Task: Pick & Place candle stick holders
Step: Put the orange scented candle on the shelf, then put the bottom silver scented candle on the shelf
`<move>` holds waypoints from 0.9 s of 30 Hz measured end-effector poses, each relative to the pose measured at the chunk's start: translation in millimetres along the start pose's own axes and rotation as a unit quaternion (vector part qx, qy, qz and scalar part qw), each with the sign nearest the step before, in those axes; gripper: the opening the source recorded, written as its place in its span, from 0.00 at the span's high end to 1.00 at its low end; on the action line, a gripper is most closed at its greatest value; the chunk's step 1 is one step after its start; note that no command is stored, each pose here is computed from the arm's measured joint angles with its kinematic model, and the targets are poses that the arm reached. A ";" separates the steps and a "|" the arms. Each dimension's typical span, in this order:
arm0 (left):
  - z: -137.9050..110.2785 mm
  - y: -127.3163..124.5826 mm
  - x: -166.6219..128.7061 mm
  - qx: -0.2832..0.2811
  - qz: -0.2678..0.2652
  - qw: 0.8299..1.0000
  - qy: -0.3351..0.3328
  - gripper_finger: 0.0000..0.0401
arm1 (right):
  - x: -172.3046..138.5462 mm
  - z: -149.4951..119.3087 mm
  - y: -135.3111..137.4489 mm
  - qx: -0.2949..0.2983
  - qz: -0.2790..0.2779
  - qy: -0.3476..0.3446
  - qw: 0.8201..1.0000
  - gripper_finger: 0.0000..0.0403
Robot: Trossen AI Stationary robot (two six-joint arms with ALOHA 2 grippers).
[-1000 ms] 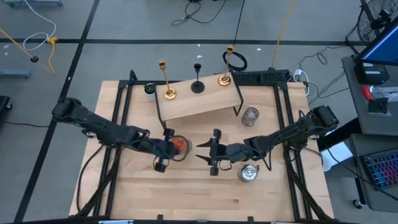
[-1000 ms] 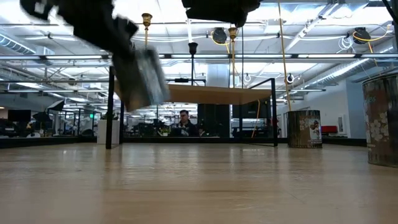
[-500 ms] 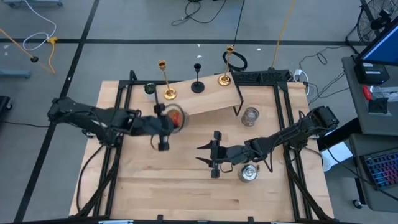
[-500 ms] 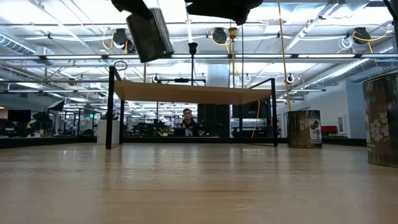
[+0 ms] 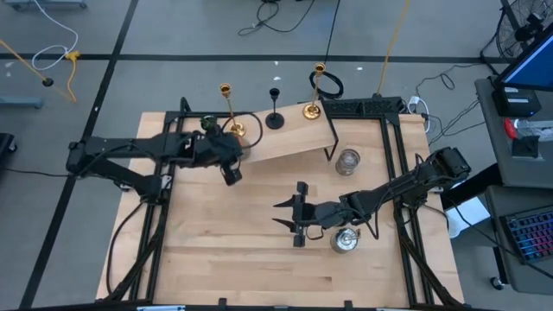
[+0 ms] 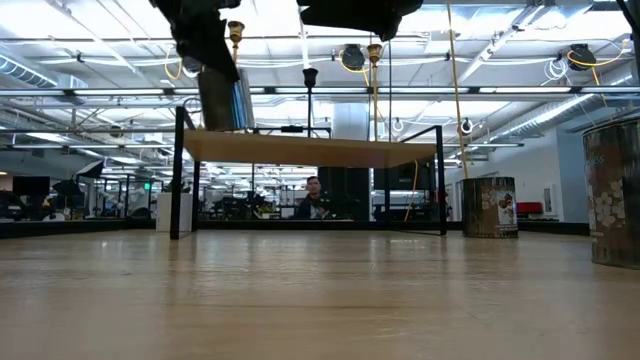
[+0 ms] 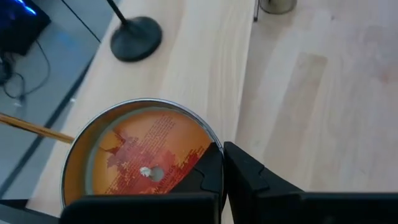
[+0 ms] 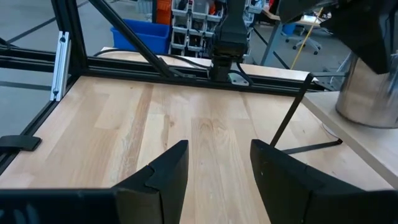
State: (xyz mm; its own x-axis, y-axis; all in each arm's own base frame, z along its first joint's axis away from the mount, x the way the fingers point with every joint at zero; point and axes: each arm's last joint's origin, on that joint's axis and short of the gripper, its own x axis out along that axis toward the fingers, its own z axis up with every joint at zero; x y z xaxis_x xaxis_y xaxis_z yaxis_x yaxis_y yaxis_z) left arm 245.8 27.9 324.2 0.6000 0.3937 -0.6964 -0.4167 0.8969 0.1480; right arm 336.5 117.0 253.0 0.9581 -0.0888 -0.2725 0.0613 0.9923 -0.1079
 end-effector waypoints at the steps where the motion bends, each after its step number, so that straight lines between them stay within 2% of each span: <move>1: 0.1 0.7 0.4 -0.002 -0.006 1.000 0.002 0.99 | 0.0 0.0 0.0 0.000 0.000 0.000 1.000 0.58; 6: 1.0 3.7 1.8 -0.010 -0.023 1.000 0.003 0.95 | 0.0 0.0 0.0 0.000 0.000 0.000 1.000 0.58; 14: 1.6 10.4 3.9 -0.016 -0.016 1.000 0.006 0.97 | 0.0 0.0 0.0 0.000 0.000 0.000 1.000 0.58; 21: 1.7 11.1 4.1 -0.017 -0.015 1.000 0.006 0.81 | 0.0 0.0 0.0 0.000 0.000 0.000 1.000 0.58; 27: 3.0 11.0 4.1 0.011 -0.015 1.000 -0.001 0.71 | 0.0 0.0 0.0 0.000 0.000 0.000 1.000 0.58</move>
State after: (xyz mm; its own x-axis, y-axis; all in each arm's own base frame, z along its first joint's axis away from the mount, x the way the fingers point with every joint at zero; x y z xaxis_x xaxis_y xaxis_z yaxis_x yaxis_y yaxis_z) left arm 245.8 40.0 325.1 0.6125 0.3676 -0.6998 -0.3833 0.9124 0.1438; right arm 336.5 117.0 253.0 0.9580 -0.0889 -0.2725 0.0614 0.9922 -0.1081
